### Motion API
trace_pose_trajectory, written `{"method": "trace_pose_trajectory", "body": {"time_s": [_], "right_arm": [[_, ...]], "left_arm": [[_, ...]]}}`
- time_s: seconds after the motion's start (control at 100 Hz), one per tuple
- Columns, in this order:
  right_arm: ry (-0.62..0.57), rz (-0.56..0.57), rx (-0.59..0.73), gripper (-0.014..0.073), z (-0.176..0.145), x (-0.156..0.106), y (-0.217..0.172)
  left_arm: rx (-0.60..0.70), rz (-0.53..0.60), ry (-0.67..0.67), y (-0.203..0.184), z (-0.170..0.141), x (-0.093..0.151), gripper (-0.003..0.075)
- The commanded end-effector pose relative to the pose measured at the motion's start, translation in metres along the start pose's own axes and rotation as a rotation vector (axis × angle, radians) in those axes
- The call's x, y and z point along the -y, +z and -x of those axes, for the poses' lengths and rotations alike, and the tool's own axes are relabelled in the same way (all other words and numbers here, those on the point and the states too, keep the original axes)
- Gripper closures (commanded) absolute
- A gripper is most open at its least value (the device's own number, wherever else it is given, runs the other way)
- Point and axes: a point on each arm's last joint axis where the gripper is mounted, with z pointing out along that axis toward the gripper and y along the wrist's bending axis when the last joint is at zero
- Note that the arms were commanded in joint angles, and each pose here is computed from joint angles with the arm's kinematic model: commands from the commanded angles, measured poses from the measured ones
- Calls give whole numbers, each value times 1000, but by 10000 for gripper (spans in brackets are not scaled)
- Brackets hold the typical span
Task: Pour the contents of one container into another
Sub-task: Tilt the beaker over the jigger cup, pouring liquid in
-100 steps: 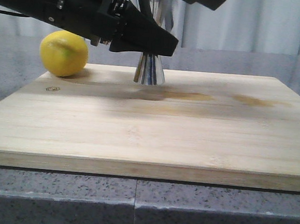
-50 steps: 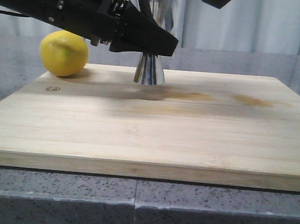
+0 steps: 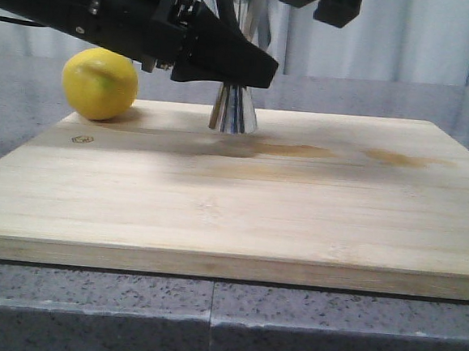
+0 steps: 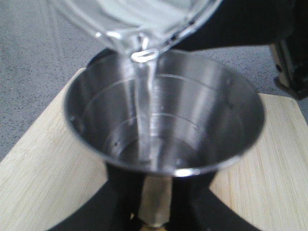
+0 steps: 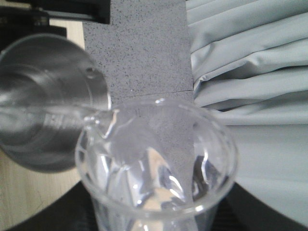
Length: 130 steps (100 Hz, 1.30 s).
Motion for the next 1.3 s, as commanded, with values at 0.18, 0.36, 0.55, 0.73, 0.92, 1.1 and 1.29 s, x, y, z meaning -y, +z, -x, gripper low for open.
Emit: {"method": "trace_pose_trajectory", "body": {"time_s": [0.18, 0.36, 0.55, 0.73, 0.92, 1.1, 1.29], "right_arm": [[-52, -103, 64, 315, 7, 22, -15], [-58, -108, 69, 315, 7, 22, -15], [-88, -123, 71, 315, 8, 23, -16], [-107, -132, 69, 315, 8, 24, -16], [-135, -145, 66, 315, 8, 25, -16], [-150, -154, 76, 315, 9, 26, -16], [-173, -167, 90, 315, 10, 27, -16]], "left_arm": [[117, -6, 27, -11, 32, 5, 627], [117, -6, 27, -11, 32, 5, 627], [117, -6, 27, -11, 32, 5, 627], [114, -1, 27, -11, 32, 5, 627], [114, -1, 27, -11, 32, 5, 627], [113, 0, 27, -11, 32, 5, 627], [113, 0, 27, -11, 32, 5, 627]]}}
